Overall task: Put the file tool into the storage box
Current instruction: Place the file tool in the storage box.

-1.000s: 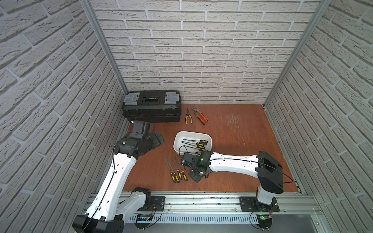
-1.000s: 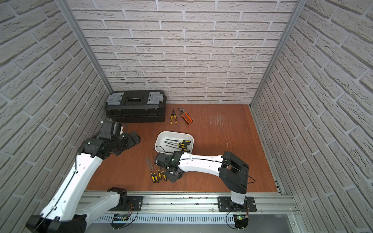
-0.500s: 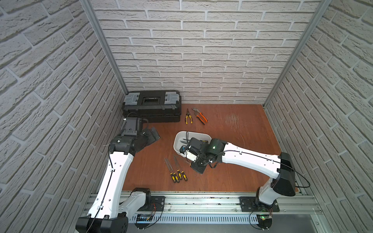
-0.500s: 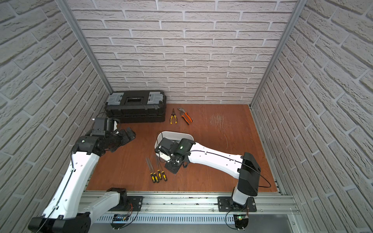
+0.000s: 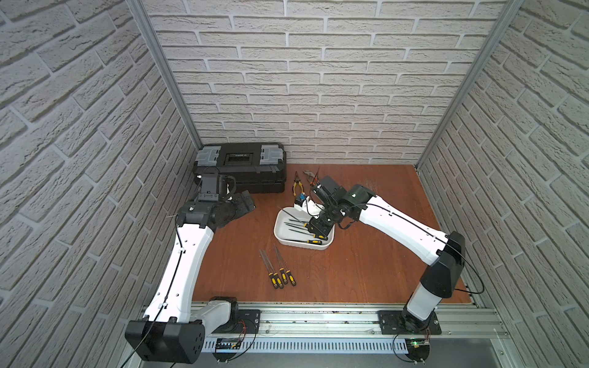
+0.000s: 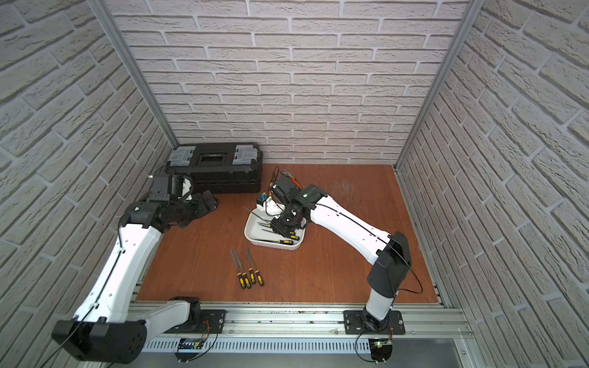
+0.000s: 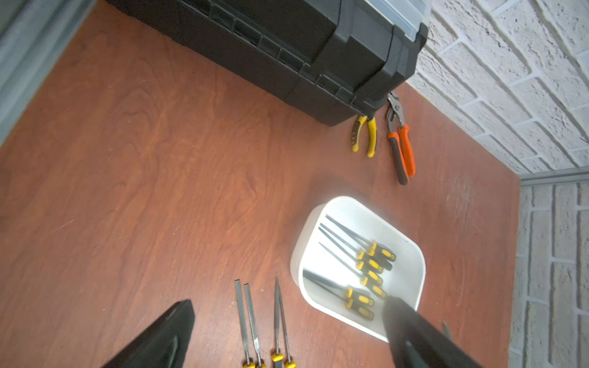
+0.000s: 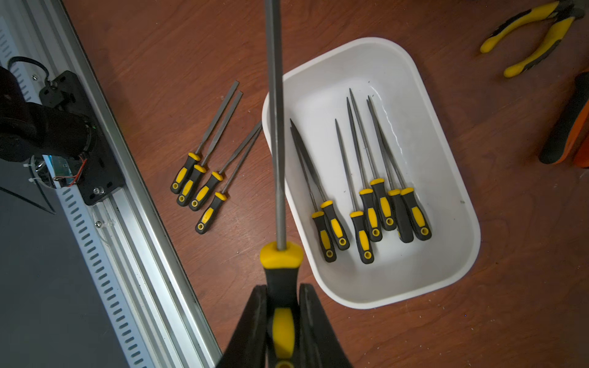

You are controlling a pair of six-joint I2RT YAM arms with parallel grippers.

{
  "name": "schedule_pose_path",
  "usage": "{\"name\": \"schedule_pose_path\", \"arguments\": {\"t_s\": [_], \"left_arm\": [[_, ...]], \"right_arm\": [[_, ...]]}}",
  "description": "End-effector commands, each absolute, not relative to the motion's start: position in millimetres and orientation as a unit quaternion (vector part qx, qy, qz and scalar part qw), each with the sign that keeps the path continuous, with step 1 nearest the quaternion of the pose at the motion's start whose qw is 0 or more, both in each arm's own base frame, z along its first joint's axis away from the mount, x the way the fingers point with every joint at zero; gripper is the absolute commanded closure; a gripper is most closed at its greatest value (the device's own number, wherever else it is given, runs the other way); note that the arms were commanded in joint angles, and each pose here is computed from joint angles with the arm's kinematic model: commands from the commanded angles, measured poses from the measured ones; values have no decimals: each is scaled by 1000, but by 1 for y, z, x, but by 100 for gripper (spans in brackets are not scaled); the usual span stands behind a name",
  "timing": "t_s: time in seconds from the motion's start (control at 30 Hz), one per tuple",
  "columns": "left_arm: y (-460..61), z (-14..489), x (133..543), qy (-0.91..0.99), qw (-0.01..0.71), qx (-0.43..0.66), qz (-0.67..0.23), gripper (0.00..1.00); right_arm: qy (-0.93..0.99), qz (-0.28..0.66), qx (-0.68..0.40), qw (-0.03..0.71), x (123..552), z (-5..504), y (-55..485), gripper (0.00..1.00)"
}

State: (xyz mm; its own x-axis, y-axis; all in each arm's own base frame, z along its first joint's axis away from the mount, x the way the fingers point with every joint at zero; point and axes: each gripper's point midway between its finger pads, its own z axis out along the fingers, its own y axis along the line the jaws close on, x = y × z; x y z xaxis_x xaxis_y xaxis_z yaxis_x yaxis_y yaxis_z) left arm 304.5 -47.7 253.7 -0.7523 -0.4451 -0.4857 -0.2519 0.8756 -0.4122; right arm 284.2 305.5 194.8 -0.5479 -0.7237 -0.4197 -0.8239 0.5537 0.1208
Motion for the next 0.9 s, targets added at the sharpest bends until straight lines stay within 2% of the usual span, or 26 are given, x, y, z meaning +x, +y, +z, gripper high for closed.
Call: {"name": "schedule_pose_path", "arguments": {"t_s": [0.0,0.23,0.5,0.6,0.67,0.77,0.87], "left_arm": [[-67,268,327,912,313,-159,-212,2],[-92,253,341,927,272,-135,-221,2],[-101,249,348,931,261,-131,-219,2],[-103,252,350,933,263,-126,-211,2],[-105,251,351,933,263,-126,-212,2],[-108,246,349,934,254,-127,-215,2],[-107,241,343,938,246,-129,-207,2]], "right_arm": [[855,159,-471,146,303,177,306,91],[854,120,-496,97,327,123,302,91],[852,109,-510,49,323,80,296,90],[850,116,-513,36,318,74,297,86],[849,114,-515,32,316,72,297,79],[853,109,-510,31,316,73,296,58],[862,107,-493,49,320,82,297,43]]}}
